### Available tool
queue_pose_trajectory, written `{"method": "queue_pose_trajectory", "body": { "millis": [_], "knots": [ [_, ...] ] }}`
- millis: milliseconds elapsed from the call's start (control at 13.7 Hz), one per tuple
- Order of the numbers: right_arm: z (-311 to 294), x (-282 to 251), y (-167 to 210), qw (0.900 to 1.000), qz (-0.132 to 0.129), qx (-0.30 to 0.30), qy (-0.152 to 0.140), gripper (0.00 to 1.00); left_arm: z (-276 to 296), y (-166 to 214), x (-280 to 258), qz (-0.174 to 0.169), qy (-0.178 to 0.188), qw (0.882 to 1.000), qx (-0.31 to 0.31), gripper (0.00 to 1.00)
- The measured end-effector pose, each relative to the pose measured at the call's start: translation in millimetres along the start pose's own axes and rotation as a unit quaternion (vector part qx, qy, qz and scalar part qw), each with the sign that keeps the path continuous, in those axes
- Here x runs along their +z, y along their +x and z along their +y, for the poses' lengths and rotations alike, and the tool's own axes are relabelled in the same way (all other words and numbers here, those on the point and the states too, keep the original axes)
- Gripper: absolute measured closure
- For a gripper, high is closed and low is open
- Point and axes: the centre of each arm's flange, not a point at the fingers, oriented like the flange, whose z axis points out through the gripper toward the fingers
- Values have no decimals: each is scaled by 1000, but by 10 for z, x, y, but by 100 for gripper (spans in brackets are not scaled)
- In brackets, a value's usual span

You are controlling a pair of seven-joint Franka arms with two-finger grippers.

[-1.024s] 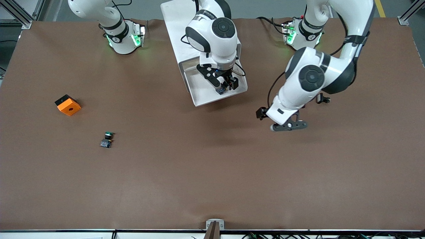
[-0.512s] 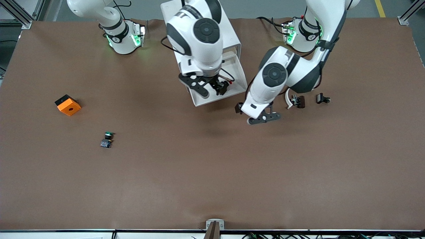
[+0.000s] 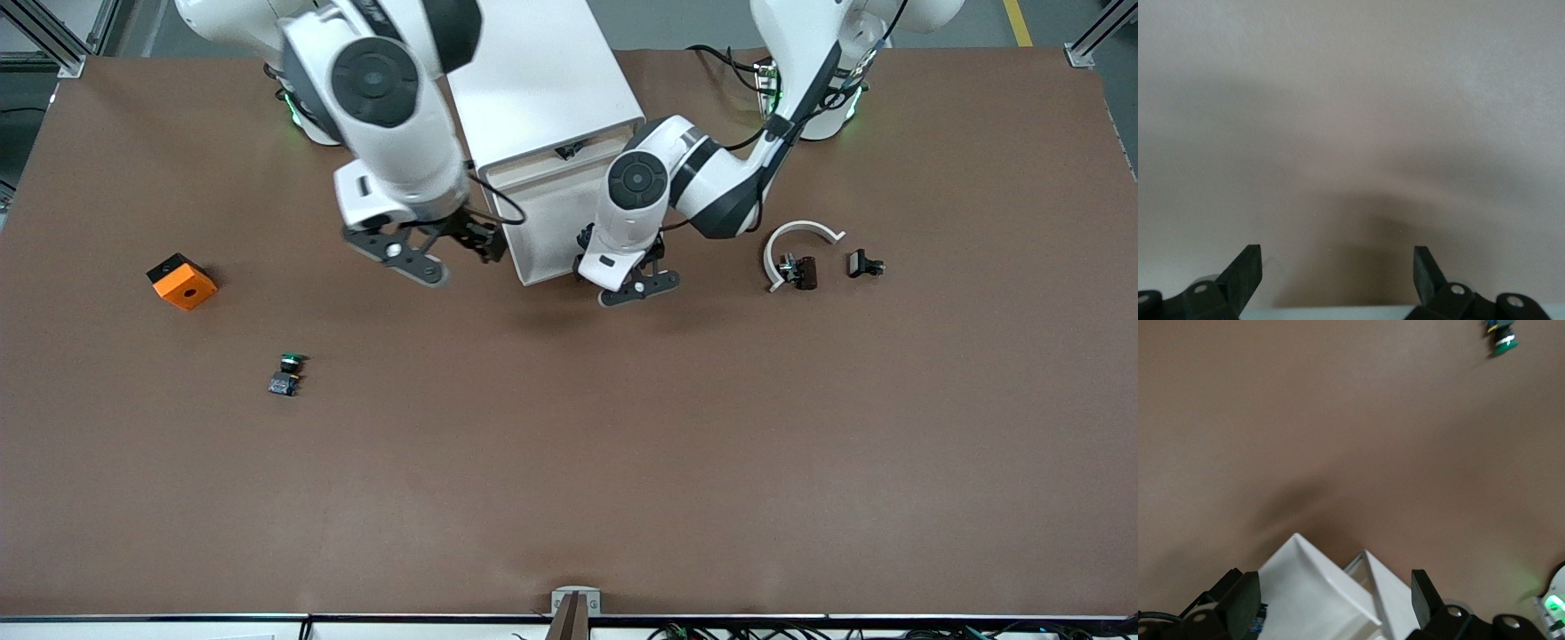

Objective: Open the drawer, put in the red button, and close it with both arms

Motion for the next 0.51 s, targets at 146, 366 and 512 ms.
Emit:
{"method": "queue_pose_trajectory", "body": {
  "millis": [146, 366, 512],
  "knots": [
    [337, -188, 278, 1000, -4, -23, 1, 0, 83, -148, 17, -4, 0, 1000, -7, 0],
    [875, -497, 624, 998, -5, -66, 11, 0, 227, -481, 69, -34, -7, 999, -19, 0],
    [1249, -642, 864, 995, -5, -102, 16, 0, 318, -716, 178, -62, -7, 998, -29, 0]
  ]
}}
